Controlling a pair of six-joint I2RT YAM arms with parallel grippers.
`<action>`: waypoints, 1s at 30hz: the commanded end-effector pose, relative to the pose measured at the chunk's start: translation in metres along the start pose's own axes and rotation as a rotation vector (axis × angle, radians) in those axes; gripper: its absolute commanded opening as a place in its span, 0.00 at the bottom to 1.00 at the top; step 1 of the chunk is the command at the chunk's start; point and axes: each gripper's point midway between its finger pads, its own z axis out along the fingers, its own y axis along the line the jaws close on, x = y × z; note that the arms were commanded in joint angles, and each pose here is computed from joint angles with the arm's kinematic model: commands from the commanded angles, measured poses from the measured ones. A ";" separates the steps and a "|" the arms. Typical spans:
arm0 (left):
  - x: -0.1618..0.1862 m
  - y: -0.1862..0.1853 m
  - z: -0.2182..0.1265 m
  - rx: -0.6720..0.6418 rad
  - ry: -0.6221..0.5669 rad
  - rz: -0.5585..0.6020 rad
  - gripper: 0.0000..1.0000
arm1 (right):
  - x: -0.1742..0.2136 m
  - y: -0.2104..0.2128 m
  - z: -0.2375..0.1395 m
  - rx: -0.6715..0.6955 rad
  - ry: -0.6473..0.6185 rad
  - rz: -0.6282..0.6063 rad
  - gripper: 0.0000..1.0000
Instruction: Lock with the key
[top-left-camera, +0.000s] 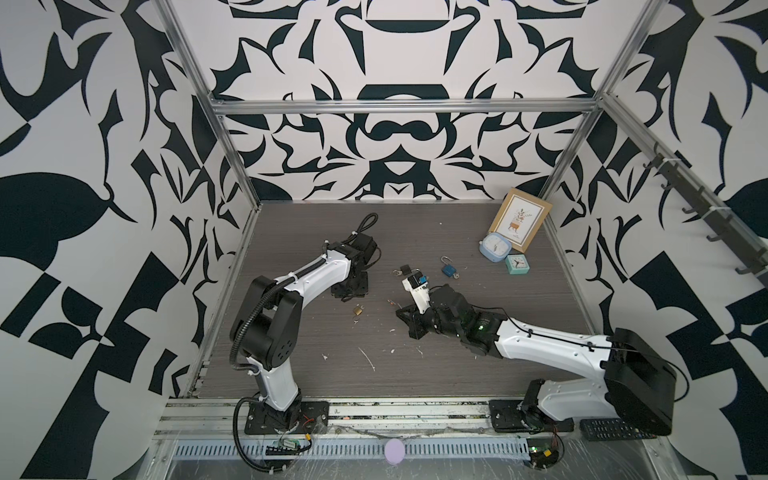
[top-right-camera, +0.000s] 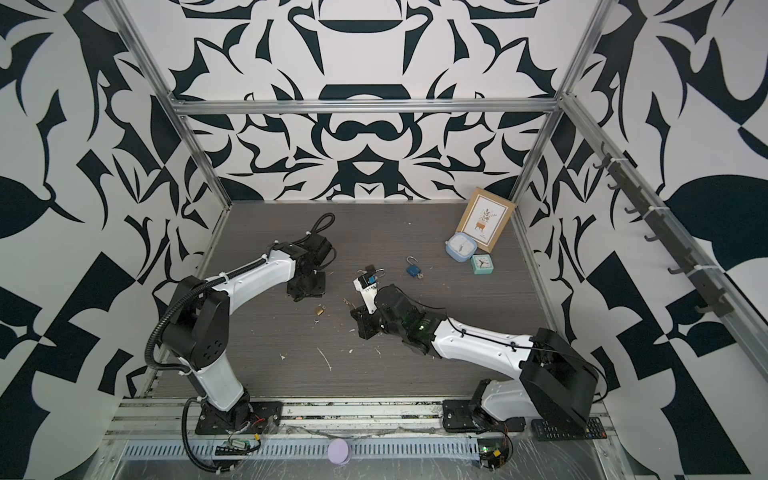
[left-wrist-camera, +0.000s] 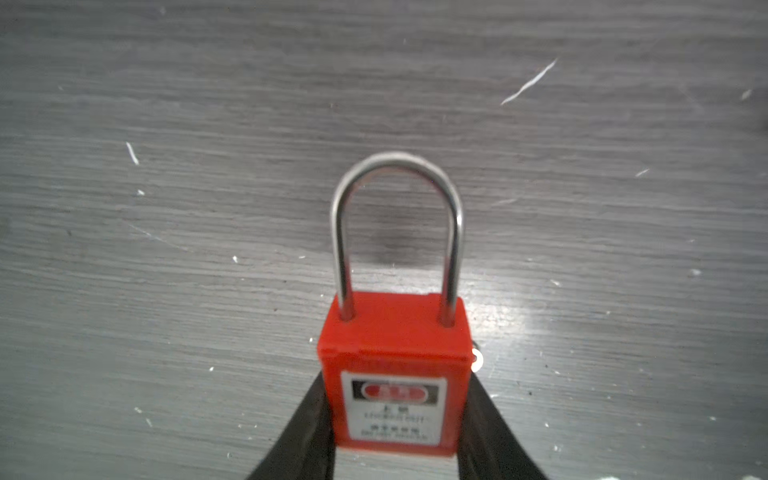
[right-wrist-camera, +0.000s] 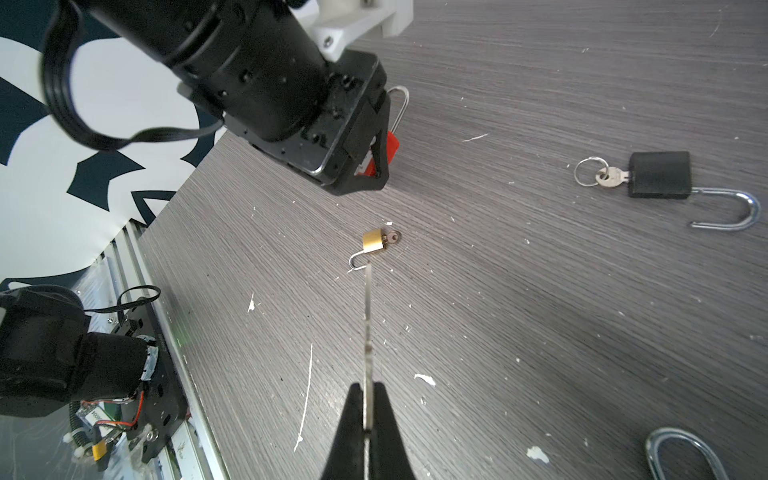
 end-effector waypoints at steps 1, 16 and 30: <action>0.019 0.001 0.011 0.006 0.073 0.015 0.00 | -0.020 0.009 -0.004 -0.022 -0.050 -0.016 0.00; 0.018 -0.010 0.034 0.038 0.081 0.003 0.00 | -0.020 0.012 0.001 -0.034 -0.037 -0.017 0.00; 0.016 -0.007 0.039 0.050 0.100 -0.009 0.00 | -0.021 0.012 0.007 -0.033 -0.025 -0.021 0.00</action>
